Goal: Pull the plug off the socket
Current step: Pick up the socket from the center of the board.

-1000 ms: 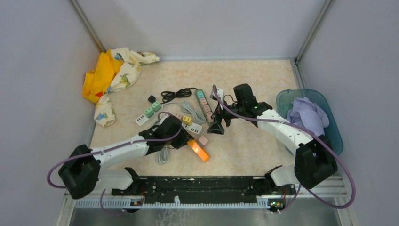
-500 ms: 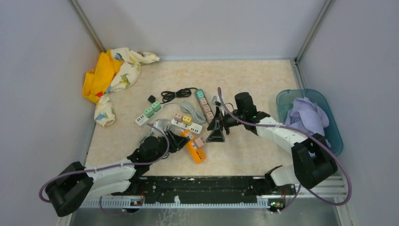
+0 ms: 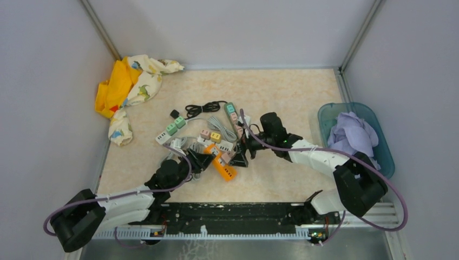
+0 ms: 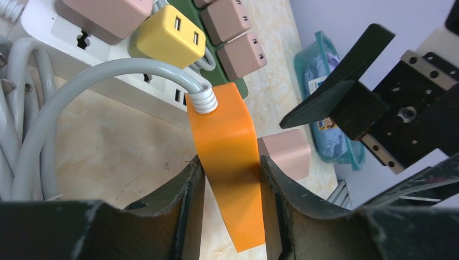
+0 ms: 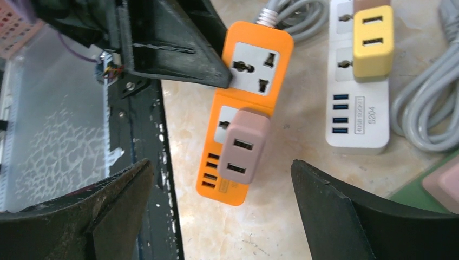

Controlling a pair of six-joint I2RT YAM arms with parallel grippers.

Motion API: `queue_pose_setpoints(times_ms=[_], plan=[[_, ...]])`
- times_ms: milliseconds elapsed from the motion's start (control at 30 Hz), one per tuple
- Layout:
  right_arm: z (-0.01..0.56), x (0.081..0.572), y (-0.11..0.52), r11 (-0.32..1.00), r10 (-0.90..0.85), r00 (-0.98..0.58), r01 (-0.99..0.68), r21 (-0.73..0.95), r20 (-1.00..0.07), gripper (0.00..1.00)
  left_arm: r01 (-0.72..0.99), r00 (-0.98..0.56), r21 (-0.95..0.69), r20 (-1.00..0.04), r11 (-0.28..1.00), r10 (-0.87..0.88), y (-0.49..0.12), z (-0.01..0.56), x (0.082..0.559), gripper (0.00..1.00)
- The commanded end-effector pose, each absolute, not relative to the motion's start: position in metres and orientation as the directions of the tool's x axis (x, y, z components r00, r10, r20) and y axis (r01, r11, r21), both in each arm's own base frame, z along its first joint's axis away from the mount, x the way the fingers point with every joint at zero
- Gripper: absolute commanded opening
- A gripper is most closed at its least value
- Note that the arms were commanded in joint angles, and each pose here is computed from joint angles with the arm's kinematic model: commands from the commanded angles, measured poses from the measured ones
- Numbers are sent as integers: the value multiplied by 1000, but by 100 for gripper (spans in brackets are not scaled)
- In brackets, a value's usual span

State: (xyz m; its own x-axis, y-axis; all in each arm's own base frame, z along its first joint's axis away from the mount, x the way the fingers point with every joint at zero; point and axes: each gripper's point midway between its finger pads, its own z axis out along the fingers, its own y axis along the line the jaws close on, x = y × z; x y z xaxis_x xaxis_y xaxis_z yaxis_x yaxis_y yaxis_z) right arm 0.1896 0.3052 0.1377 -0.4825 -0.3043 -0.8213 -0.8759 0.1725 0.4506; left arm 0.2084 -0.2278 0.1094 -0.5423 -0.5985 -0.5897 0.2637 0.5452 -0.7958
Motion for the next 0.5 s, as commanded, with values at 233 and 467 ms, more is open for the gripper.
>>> queue_pose_setpoints(times_ms=[233,467], plan=[[122,196,323,266,-310,-433,-894,360,-847,99,170,-475,-913,-405,370,-781,-221,146,222,0],[111,186,331,258,-328,-440,-893,368,-836,99,122,-471,-934,-352,335,-809,-219,146,224,0]])
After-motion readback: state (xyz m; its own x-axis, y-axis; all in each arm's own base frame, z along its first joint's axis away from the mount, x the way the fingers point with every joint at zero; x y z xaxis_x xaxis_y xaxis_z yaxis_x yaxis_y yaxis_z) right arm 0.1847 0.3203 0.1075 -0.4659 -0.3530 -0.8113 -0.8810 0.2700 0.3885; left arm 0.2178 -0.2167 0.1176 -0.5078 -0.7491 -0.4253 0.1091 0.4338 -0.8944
